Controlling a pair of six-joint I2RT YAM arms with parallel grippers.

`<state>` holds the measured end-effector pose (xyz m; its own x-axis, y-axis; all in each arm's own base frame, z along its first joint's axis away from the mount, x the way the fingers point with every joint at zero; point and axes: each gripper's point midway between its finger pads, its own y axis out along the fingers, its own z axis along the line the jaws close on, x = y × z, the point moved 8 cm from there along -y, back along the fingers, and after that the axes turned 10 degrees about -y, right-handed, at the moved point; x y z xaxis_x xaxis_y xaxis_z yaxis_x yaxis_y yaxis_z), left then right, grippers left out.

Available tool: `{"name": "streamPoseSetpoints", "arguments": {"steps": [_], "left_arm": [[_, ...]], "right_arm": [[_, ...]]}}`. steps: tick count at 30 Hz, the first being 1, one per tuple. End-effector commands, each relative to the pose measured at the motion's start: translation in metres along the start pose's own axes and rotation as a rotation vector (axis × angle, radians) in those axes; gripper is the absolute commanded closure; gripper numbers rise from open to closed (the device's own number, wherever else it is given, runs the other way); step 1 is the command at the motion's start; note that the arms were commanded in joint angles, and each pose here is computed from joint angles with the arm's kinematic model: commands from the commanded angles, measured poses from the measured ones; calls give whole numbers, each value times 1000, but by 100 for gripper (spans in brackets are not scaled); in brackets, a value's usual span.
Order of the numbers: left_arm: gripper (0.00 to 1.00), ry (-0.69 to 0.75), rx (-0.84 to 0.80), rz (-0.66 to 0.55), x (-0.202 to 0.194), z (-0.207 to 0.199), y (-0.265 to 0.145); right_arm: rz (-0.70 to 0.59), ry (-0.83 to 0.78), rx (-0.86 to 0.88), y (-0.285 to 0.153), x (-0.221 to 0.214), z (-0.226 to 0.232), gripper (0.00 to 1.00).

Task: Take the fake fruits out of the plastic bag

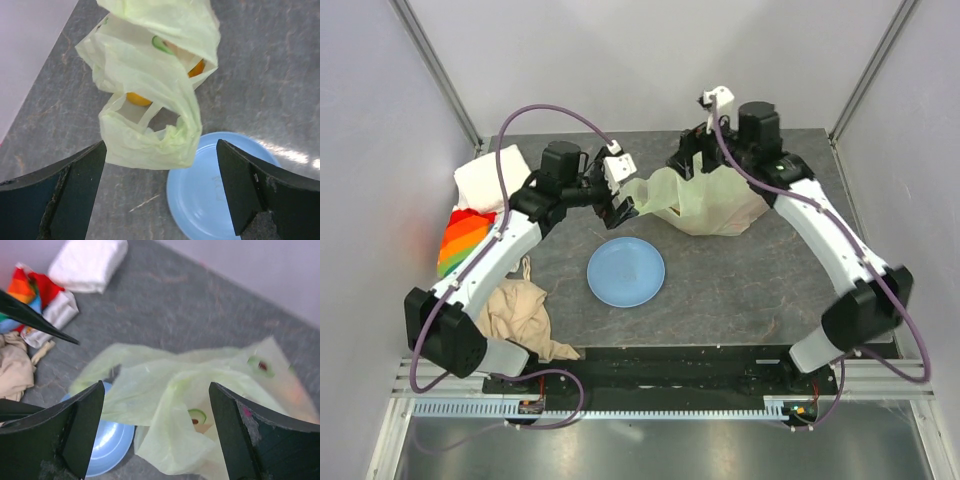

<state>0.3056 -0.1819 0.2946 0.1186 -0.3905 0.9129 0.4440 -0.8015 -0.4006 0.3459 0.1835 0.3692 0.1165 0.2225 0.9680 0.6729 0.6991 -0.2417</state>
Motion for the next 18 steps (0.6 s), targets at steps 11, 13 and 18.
{"name": "streamPoseSetpoints", "arguments": {"steps": [11, 13, 18], "left_arm": [[21, 399, -32, 30, -17, -3, 44], [27, 422, -37, 50, -24, -1, 54], [79, 433, 32, 142, -33, 22, 78]], "right_arm": [[153, 209, -107, 30, -42, -10, 16], [189, 209, -155, 35, -49, -17, 19], [226, 257, -159, 36, -58, -30, 48]]}}
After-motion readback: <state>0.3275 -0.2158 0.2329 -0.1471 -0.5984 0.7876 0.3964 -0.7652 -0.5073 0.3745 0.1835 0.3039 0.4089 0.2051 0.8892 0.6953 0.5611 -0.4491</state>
